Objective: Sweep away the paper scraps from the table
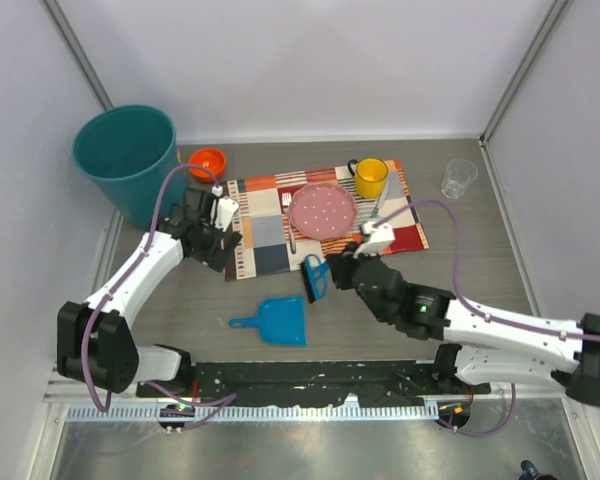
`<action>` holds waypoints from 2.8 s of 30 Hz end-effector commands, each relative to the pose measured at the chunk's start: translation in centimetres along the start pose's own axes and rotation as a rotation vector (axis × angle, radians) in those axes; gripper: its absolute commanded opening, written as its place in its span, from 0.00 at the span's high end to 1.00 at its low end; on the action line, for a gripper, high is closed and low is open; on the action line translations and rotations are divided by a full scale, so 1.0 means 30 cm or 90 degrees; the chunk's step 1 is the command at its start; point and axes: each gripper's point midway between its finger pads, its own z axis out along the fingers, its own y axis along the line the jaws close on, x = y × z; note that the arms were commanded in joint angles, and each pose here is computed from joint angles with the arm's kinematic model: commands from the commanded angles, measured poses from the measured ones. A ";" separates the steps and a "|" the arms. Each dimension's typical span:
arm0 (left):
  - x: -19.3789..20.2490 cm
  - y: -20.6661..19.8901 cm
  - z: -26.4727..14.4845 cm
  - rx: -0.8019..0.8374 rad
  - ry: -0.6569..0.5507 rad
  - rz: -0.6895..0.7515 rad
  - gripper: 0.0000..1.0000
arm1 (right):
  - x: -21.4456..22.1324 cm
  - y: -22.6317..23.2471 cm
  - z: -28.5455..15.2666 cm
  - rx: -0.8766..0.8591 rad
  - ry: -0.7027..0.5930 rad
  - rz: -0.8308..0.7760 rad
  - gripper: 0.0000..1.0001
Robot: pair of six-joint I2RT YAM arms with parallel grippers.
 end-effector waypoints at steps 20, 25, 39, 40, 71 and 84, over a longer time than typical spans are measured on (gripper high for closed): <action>-0.029 0.022 -0.004 -0.014 -0.027 -0.007 0.00 | 0.276 -0.103 0.067 -0.125 0.152 0.343 0.80; -0.031 0.026 -0.004 -0.017 -0.028 -0.006 0.00 | 0.364 -0.184 0.061 -0.037 0.210 0.315 0.50; -0.048 0.098 0.028 -0.093 -0.058 -0.047 0.00 | 0.188 -0.476 0.007 0.241 0.136 0.106 0.16; -0.047 0.123 0.030 -0.105 -0.069 -0.064 0.00 | 0.162 -0.522 0.001 0.273 0.120 0.062 0.15; -0.088 0.097 0.160 -0.106 -0.343 -0.235 0.00 | 0.080 -1.098 -0.173 0.570 -0.226 0.066 0.14; -0.081 0.095 0.169 -0.105 -0.332 -0.233 0.00 | 0.076 -1.085 -0.153 0.551 -0.218 0.060 0.14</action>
